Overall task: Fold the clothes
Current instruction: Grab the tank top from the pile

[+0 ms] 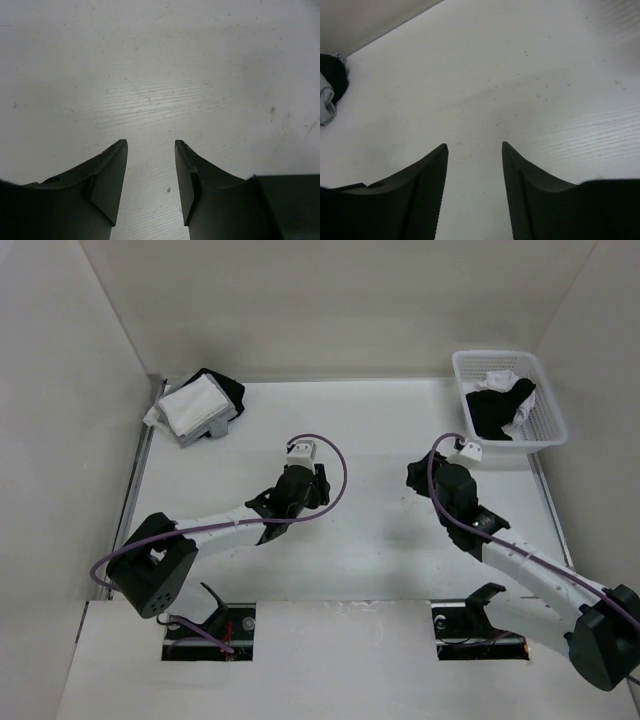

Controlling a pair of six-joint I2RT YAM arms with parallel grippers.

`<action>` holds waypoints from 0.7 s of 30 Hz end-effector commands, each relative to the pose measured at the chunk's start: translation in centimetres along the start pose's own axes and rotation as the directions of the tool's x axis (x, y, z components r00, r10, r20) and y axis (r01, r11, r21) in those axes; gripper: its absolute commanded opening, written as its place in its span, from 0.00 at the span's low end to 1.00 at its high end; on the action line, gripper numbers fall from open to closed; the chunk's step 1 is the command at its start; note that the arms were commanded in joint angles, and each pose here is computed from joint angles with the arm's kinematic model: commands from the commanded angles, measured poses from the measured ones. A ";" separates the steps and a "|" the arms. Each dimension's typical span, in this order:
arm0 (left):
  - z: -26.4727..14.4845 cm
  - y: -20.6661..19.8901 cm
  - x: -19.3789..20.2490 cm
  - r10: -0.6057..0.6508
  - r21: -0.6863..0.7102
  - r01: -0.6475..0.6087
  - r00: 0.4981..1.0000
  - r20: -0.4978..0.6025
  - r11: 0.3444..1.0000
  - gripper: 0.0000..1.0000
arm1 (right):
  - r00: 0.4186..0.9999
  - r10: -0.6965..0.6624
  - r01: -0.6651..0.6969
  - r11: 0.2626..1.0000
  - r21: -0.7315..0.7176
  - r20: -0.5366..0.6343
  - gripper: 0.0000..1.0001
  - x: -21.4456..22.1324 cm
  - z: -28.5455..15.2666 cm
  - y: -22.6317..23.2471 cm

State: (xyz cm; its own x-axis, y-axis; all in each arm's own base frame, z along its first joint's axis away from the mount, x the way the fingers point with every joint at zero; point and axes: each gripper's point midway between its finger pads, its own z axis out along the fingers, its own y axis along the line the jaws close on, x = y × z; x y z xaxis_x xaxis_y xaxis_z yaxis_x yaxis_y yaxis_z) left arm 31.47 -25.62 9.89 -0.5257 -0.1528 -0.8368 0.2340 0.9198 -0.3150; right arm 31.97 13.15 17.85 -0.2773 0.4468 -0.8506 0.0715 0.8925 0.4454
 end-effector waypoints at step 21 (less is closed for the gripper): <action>-1.9 -3.2 -3.5 -0.033 0.164 0.007 0.987 0.157 0.987 0.45 | 0.983 0.104 -0.171 0.831 0.530 0.154 0.45 -19.1 13.7 -18.3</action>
State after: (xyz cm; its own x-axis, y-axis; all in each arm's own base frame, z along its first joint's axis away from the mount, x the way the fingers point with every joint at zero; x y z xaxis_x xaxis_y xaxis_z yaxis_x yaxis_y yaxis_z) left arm 31.05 -26.46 11.92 -0.4520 -0.1871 -0.8722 0.3040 0.8869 -0.3478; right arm 46.50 -8.83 23.06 -0.0909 0.5448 -0.8336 0.5978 0.6994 0.3919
